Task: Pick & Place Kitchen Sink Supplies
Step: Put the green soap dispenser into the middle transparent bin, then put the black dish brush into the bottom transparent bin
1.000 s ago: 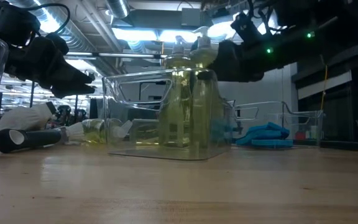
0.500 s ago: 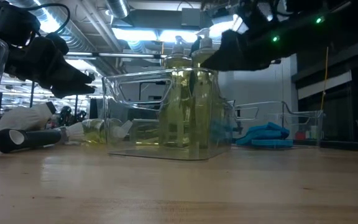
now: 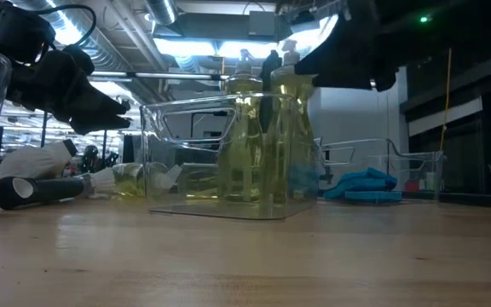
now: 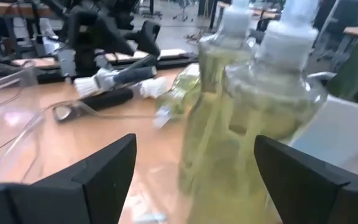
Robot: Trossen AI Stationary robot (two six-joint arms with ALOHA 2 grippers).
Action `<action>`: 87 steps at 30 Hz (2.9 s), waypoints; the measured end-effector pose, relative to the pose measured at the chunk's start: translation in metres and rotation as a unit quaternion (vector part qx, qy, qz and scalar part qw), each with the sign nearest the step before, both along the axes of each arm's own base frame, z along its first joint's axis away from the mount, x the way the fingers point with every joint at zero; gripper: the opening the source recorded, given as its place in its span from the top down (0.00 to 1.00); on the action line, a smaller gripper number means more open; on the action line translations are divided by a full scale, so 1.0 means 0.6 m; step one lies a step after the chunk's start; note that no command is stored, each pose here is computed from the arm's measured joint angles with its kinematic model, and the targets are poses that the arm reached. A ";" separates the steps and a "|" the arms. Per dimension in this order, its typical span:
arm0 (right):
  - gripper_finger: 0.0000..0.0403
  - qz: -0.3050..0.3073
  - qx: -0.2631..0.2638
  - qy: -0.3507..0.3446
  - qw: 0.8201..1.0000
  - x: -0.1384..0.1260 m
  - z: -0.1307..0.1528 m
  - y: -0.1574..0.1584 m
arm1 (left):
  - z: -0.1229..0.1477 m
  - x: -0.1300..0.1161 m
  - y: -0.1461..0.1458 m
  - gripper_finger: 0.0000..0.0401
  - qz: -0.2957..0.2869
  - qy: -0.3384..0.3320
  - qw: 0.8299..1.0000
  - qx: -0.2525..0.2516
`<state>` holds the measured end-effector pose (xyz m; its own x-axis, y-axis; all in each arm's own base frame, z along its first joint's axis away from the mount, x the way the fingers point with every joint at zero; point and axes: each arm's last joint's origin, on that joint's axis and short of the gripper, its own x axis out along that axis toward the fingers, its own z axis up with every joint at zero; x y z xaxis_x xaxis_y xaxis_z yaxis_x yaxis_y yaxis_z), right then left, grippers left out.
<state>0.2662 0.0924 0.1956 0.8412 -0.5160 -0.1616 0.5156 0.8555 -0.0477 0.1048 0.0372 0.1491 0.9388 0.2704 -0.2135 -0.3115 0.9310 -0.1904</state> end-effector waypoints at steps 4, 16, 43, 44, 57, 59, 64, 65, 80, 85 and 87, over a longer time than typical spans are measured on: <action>0.20 0.010 0.014 0.003 1.000 -0.006 -0.005 0.012 | 0.000 0.000 0.000 0.30 0.000 0.000 1.000 0.000; 0.20 0.091 0.012 0.029 0.995 0.010 0.035 0.055 | 0.000 0.000 0.000 0.30 0.000 0.000 1.000 0.000; 0.20 0.129 -0.038 0.218 0.967 0.049 0.113 0.094 | 0.000 0.000 0.000 0.30 0.000 0.000 1.000 0.000; 0.20 0.112 -0.025 0.227 0.967 0.046 0.115 0.090 | 0.000 0.000 0.000 0.30 0.000 0.000 1.000 0.000; 0.20 0.070 0.030 0.271 0.960 0.038 0.075 0.062 | 0.000 0.000 0.000 0.30 0.000 0.000 1.000 0.000; 0.20 0.087 0.019 0.260 0.961 0.042 0.072 0.065 | 0.000 0.000 0.000 0.30 0.000 0.000 1.000 0.000; 0.20 0.144 -0.002 0.250 0.957 0.063 0.056 0.078 | 0.000 0.000 0.000 0.30 0.000 0.000 1.000 0.000; 0.21 0.155 -0.004 0.255 0.955 0.068 0.050 0.081 | 0.000 0.000 0.000 0.30 0.000 0.000 1.000 0.000; 0.53 0.201 0.006 0.288 0.936 0.100 0.013 0.100 | 0.000 0.000 0.000 0.30 0.000 0.000 1.000 0.000; 0.69 0.212 0.018 0.275 0.937 0.105 0.016 0.101 | 0.000 0.000 0.000 0.30 0.000 0.000 1.000 0.000; 0.75 0.221 0.023 0.263 0.939 0.107 0.019 0.103 | 0.000 0.000 0.000 0.30 0.000 0.000 1.000 0.000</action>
